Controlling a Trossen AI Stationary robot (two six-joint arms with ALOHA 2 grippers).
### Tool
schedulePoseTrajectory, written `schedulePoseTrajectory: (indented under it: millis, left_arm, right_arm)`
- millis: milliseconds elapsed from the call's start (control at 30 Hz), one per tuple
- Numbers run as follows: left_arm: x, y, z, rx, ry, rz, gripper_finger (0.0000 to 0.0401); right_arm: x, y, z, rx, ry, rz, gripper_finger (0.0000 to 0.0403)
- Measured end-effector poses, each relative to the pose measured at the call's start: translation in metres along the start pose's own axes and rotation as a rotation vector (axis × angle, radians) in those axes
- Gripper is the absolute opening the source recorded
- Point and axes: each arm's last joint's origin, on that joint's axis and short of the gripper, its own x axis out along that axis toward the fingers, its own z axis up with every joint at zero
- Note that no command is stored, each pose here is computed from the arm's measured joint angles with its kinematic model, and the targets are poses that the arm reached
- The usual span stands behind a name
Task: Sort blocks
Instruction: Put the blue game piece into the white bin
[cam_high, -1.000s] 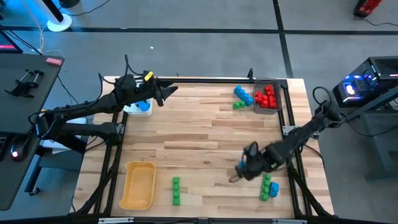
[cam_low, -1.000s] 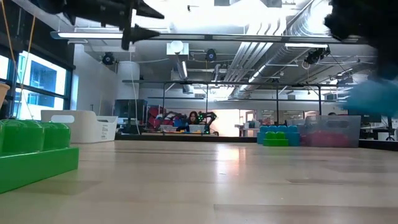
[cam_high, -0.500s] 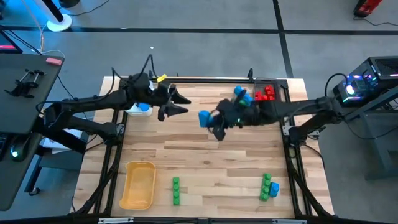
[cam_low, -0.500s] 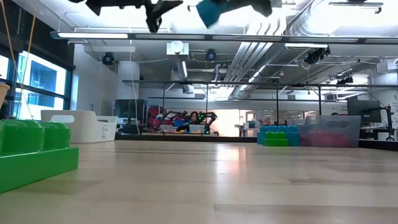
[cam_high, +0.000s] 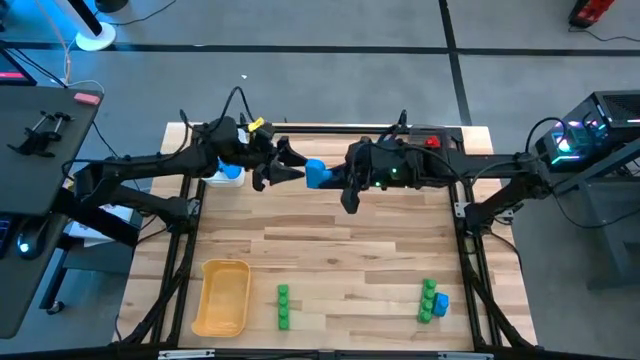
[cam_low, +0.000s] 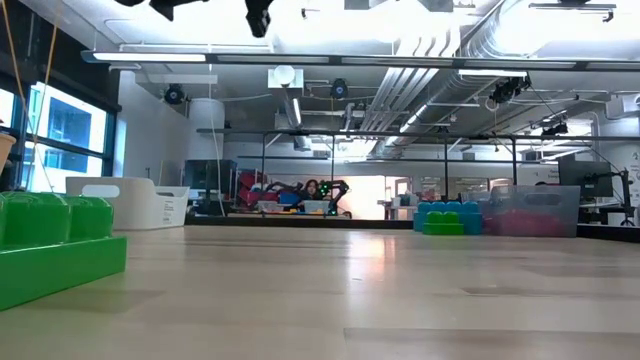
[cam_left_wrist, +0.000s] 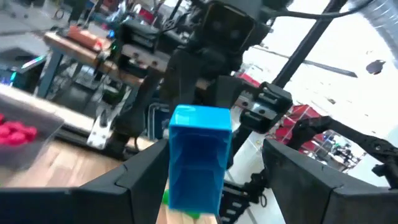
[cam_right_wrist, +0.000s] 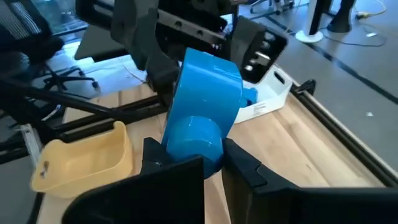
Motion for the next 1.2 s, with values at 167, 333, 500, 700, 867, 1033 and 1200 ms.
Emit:
schedulePoseTrajectory:
  millis: [167, 333, 500, 700, 867, 1033, 1200]
  left_arm:
    - [0.012, 0.002, -0.008, -0.008, 0.008, -0.022, 0.0244]
    - [0.017, 0.006, -0.011, 0.003, -0.009, -0.001, 0.0243]
    - [0.017, 0.007, -0.011, 0.043, -0.011, 0.005, 0.0211]
    - [0.015, 0.011, -0.009, 0.066, -0.017, 0.021, 0.0064]
    - [0.009, 0.016, -0.004, 0.078, -0.024, 0.048, 0.0048]
    - [-0.016, 0.023, 0.008, 0.085, -0.009, 0.164, 0.0048]
    - [-0.063, 0.024, 0.014, 0.113, 0.059, 0.442, 0.0048]
  right_arm:
    - [0.001, -0.005, 0.003, -0.003, -0.007, 0.014, 0.0000]
    - [0.002, -0.006, 0.003, -0.003, -0.007, 0.025, 0.0000]
    - [0.002, -0.006, 0.003, -0.012, -0.008, 0.033, 0.0000]
    - [0.002, -0.005, 0.002, -0.027, 0.005, 0.057, 0.0009]
    - [0.002, -0.007, 0.002, -0.031, -0.007, 0.001, 0.0063]
    - [-0.012, -0.012, 0.004, -0.057, -0.021, -0.142, 0.0135]
    - [-0.033, -0.018, 0.003, -0.052, 0.003, -0.200, 0.0174]
